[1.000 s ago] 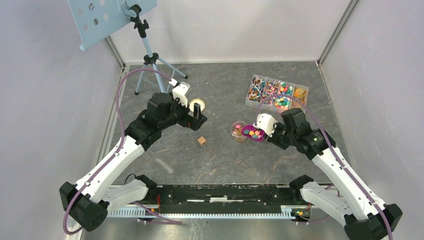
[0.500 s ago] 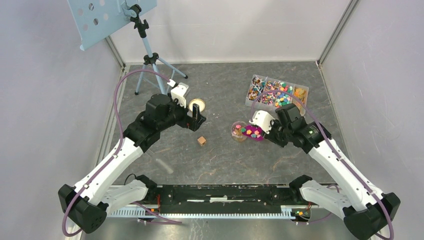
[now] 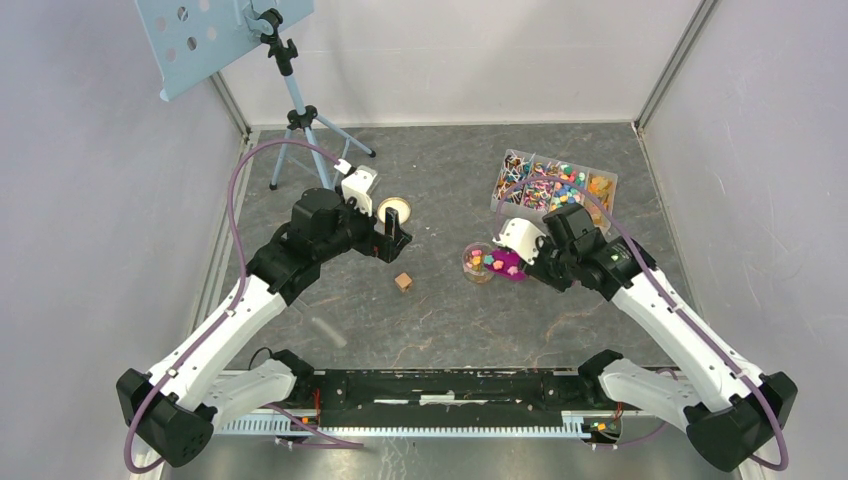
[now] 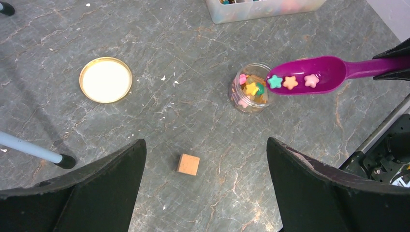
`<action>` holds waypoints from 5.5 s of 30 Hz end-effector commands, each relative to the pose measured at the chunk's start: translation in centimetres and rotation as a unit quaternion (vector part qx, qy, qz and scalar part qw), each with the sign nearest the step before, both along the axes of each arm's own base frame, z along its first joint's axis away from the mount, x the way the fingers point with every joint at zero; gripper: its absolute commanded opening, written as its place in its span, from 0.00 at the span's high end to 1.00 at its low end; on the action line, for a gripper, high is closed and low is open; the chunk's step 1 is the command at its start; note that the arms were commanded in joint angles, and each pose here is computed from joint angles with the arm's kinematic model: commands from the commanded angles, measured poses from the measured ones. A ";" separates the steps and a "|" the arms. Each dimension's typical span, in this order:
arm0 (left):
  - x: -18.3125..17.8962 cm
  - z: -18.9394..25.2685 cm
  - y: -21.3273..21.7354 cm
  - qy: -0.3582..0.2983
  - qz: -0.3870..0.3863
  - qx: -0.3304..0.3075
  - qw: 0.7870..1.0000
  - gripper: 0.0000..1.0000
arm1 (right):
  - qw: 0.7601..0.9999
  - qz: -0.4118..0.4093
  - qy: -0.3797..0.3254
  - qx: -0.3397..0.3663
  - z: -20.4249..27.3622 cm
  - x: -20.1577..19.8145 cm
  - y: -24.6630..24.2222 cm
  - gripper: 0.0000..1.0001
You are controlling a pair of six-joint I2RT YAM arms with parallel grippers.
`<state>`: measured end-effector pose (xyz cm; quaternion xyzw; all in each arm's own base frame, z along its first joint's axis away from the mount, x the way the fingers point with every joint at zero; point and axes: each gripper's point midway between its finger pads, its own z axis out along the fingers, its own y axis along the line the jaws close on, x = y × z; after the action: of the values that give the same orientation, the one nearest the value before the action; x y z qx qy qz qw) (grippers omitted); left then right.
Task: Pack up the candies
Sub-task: Place the fake candies in the packing bottle, then adjust the spatula.
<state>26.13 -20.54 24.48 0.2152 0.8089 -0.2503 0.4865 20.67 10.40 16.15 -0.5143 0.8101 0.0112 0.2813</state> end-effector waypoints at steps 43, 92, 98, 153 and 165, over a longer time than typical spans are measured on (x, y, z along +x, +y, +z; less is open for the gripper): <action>0.0 0.8 1.4 -0.029 0.010 0.031 0.999 0.00 | 0.995 -0.034 0.005 -0.091 2.7 1.0 1.3 1.00; -3.5 3.6 -3.8 -0.045 -0.172 -0.048 0.983 0.02 | 0.966 0.069 -0.056 0.242 12.5 -1.7 12.2 1.00; -8.1 5.6 -4.3 -0.224 -0.367 0.006 0.903 0.06 | 0.963 0.078 -0.032 0.254 11.3 -2.4 12.9 1.00; -12.1 5.1 -8.1 -0.199 -0.553 -0.052 0.807 0.98 | 0.873 0.195 -0.106 0.434 16.9 -6.3 14.5 0.58; -12.0 5.5 -7.6 -0.204 -0.542 -0.072 0.812 0.98 | 0.871 0.158 -0.160 0.436 18.7 -4.8 12.6 0.35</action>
<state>14.98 -28.45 27.75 0.6357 0.4547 -0.4620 0.4192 15.19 23.89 32.53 -0.4713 0.5898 0.3462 0.5570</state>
